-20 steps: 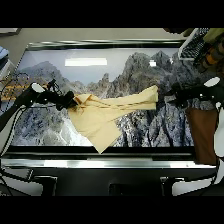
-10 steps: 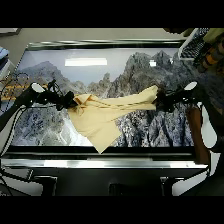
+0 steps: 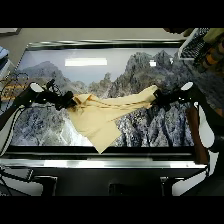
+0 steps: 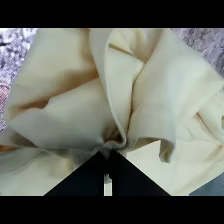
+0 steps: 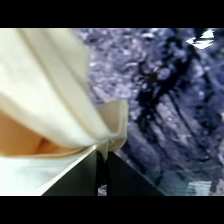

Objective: Fold the clothes and pants, and hang the long-sleeved shirts on hangers.

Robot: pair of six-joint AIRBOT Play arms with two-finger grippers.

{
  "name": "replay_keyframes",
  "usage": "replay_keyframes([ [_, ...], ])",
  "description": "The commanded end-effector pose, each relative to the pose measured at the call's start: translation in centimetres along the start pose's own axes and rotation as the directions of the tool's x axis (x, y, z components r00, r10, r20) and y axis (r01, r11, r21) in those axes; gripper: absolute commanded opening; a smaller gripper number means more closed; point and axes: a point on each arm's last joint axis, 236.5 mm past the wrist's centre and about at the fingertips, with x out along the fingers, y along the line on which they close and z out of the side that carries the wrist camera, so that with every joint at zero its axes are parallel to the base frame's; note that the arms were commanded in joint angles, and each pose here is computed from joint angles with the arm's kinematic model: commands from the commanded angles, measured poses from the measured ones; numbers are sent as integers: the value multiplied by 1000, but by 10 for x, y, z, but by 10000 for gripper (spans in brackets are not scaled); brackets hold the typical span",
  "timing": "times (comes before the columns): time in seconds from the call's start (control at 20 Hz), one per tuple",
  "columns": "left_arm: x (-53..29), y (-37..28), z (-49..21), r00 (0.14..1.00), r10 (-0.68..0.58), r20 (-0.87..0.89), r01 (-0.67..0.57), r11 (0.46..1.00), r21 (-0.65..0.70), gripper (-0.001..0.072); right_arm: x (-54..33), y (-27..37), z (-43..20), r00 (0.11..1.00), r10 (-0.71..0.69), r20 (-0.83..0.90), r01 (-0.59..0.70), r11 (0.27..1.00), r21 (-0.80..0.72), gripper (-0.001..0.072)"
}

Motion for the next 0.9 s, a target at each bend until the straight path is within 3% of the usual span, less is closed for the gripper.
replay_keyframes([
  [0.0,-26,-11,15,998,-23,57,21,999,41,16,-39,35,11,993,67,99,-58,994,-90,29],
  [0.2,-131,-73,48,976,-114,183,72,973,220,15,-160,127,20,908,257,332,-147,936,-321,30],
  [0.45,-331,-168,25,854,-254,455,16,886,464,15,-362,215,-57,661,517,544,-118,787,-605,30],
  [0.6,-433,-190,-29,715,-306,629,-43,879,476,15,-463,218,-135,496,597,630,-4,727,-686,30],
  [0.85,-518,-175,-113,526,-255,812,-137,916,376,15,-555,187,-225,276,635,721,47,740,-670,30],
])
